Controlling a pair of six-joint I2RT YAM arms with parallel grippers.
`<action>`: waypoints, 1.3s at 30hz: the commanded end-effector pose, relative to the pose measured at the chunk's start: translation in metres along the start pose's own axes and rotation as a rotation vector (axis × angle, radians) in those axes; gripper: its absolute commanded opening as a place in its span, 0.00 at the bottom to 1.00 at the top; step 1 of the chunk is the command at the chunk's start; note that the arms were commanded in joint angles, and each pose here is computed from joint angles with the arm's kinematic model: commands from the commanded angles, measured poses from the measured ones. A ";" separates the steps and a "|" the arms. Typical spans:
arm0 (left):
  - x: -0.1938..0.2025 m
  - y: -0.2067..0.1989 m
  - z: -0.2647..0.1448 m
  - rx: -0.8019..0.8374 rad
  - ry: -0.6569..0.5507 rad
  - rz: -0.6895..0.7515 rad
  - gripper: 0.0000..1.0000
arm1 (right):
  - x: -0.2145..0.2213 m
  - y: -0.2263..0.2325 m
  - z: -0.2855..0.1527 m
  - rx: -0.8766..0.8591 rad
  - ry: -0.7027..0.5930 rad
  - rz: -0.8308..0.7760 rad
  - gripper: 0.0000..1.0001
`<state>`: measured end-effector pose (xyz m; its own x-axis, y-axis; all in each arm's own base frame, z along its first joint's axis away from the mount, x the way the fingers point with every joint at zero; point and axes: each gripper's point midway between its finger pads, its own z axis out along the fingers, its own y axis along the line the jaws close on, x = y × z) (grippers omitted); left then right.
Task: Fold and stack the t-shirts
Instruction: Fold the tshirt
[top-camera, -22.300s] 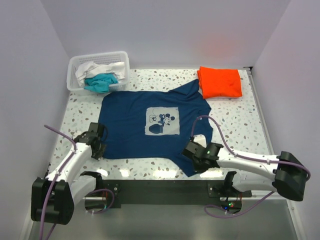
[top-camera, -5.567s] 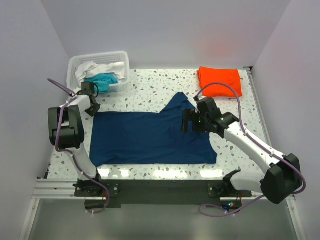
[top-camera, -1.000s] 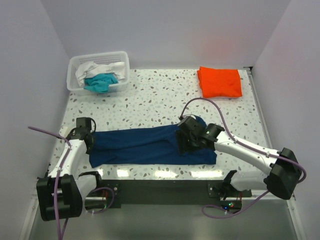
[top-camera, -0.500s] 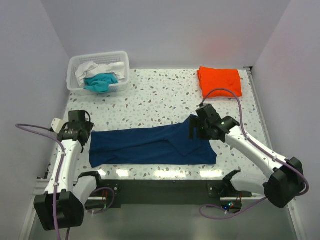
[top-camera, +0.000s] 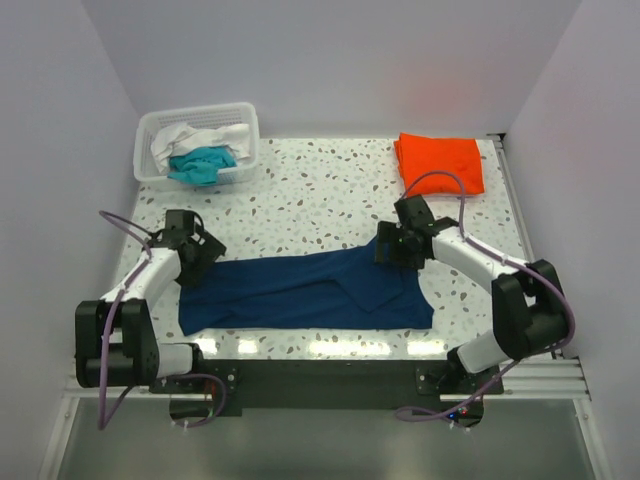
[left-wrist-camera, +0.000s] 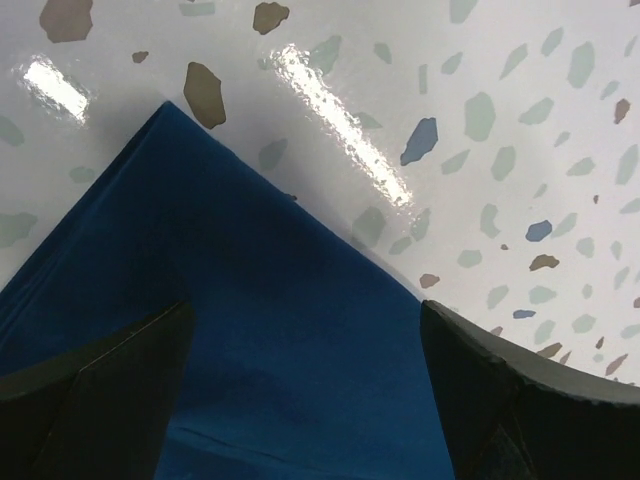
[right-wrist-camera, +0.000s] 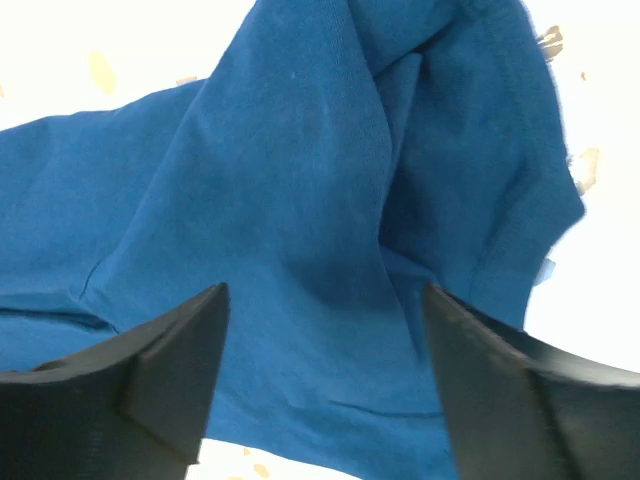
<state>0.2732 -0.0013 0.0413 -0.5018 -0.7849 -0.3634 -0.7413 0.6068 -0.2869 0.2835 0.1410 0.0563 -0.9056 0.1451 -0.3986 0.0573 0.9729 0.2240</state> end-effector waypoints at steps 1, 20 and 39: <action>-0.005 -0.002 0.007 0.014 -0.026 0.039 1.00 | -0.013 0.018 0.007 -0.107 -0.001 0.004 0.75; -0.008 0.018 0.011 -0.081 -0.058 0.044 1.00 | 0.018 -0.013 -0.016 -0.008 0.048 -0.014 0.00; -0.011 0.026 0.010 -0.113 -0.073 0.064 1.00 | 0.077 -0.023 -0.058 -0.039 0.094 0.205 0.06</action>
<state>0.2632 0.0178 0.0264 -0.5126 -0.7502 -0.4176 -0.7616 0.6219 -0.1823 0.2111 0.1223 0.0847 -0.9015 0.2656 -0.3418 0.1520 0.9336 0.3246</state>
